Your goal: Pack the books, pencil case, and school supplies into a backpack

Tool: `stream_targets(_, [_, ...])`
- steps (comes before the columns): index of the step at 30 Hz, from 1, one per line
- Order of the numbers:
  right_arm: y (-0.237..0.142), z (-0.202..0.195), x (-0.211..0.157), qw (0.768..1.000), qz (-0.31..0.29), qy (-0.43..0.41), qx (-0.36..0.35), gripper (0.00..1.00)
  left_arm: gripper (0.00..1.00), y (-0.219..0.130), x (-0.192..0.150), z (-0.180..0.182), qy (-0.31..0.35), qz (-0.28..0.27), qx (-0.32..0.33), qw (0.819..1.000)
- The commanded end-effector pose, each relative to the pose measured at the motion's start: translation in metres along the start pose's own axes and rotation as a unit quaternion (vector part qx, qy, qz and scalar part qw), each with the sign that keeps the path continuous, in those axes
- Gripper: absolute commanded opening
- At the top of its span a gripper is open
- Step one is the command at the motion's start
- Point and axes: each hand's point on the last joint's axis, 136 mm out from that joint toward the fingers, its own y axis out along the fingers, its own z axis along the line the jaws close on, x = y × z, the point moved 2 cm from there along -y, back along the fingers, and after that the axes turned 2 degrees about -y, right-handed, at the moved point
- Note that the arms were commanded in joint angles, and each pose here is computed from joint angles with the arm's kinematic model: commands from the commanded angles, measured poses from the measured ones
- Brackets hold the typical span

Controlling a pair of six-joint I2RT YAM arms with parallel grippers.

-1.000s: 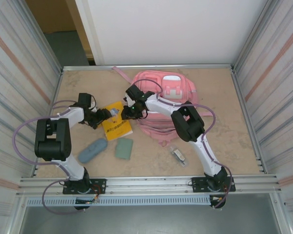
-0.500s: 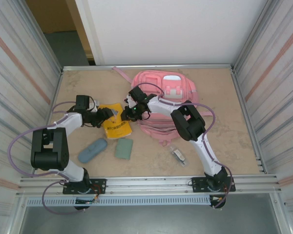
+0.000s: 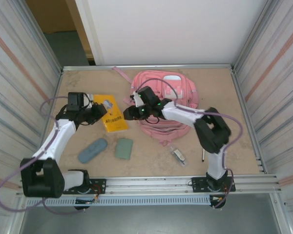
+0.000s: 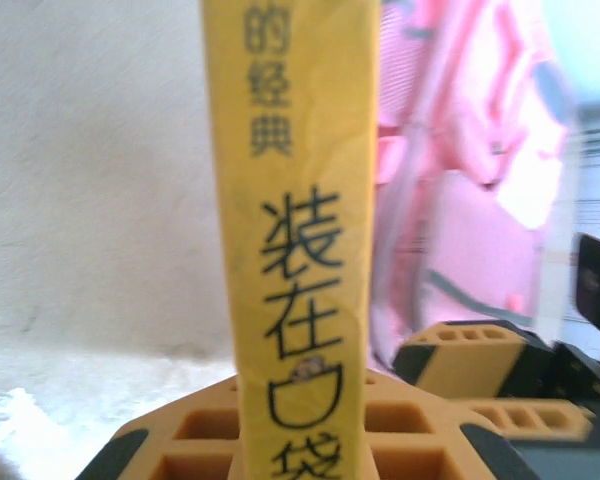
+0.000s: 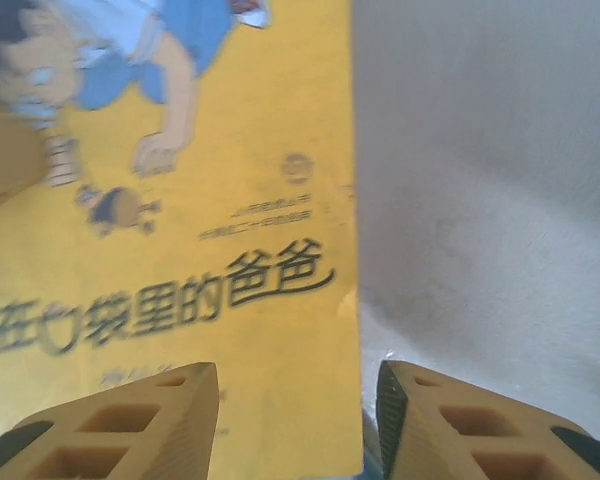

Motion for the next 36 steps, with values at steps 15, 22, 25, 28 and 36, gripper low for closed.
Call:
stream_targets(15, [-0.250, -0.050, -0.023, 0.914, -0.255, -0.077, -0.308, 0.99, 0.00, -0.029, -0.058, -0.140, 0.030, 0.028, -0.173, 0.984])
stream_targets(22, [-0.240, 0.018, -0.093, 0.906, -0.165, -0.369, -0.129, 0.99, 0.01, 0.014, -0.079, -0.167, 0.012, 0.133, -0.166, 0.977])
stream_targets(25, [-0.238, 0.034, -0.122, 0.844, -0.129, -0.508, -0.113, 1.00, 0.04, 0.029, -0.088, -0.173, -0.036, 0.174, -0.169, 0.969])
stream_targets(28, [-0.235, 0.035, -0.129, 0.781, -0.124, -0.593, -0.153, 1.00, 0.04, 0.037, -0.100, -0.180, -0.048, 0.191, -0.179, 0.964])
stream_targets(36, [-0.192, 0.035, -0.145, 0.717, -0.082, -0.670, -0.173, 1.00, 0.03, 0.060, -0.130, -0.186, -0.121, 0.215, -0.206, 0.947])
